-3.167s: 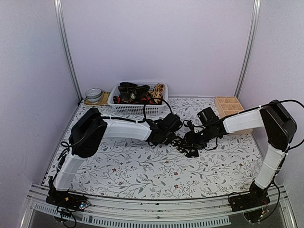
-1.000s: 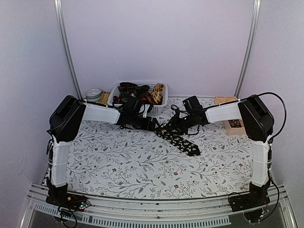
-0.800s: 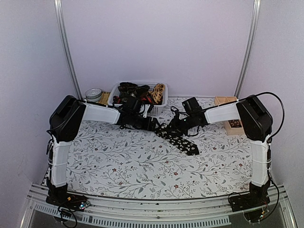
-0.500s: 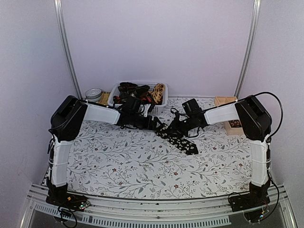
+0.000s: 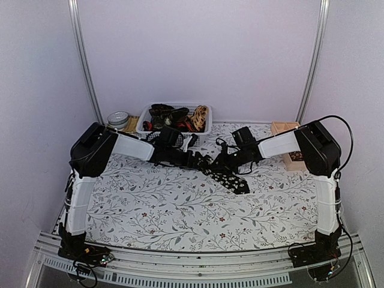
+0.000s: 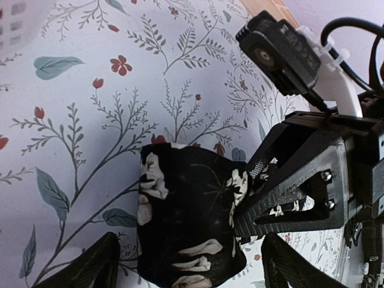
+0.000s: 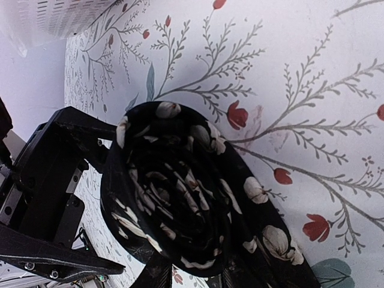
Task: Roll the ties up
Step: Roll the tie at the center of the board.
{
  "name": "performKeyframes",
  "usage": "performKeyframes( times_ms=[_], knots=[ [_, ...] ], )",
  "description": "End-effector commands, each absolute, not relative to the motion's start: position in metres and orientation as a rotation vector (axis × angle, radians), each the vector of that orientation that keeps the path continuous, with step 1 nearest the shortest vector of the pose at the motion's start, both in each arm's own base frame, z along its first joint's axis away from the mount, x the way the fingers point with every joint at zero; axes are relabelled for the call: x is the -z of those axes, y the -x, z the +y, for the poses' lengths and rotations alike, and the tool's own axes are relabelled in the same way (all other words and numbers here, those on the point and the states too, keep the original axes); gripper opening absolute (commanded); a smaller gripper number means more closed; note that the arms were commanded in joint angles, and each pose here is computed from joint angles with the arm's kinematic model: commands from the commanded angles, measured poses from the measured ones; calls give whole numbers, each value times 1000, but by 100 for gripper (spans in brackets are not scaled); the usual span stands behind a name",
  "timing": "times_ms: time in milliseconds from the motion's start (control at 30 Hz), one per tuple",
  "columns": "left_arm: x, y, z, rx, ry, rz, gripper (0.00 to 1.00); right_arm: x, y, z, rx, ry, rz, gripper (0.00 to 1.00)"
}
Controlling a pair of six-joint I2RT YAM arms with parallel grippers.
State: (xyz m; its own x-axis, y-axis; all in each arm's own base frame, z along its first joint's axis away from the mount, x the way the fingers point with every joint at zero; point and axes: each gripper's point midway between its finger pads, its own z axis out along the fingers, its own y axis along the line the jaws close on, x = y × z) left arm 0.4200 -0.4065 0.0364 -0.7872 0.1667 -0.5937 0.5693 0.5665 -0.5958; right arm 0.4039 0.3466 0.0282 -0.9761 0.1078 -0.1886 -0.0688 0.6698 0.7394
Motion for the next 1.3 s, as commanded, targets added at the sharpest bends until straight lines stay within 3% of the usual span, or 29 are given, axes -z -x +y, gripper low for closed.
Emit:
performKeyframes(
  times_ms=[0,567,1067,1267],
  knots=[
    [-29,-421,-408,1181,-595,2313,80,42,-384,326,-1051,-111,2848,26],
    [-28,-407,-422,1347,-616,2265,60,39,-385,327,-1062,-114,2841,26],
    [-32,-409,-423,1330,-599,2244,2,30,-389,329,-1069,-116,2823,29],
    [-36,-411,-420,1287,-590,2243,0,22,-391,328,-1073,-111,2812,35]
  ],
)
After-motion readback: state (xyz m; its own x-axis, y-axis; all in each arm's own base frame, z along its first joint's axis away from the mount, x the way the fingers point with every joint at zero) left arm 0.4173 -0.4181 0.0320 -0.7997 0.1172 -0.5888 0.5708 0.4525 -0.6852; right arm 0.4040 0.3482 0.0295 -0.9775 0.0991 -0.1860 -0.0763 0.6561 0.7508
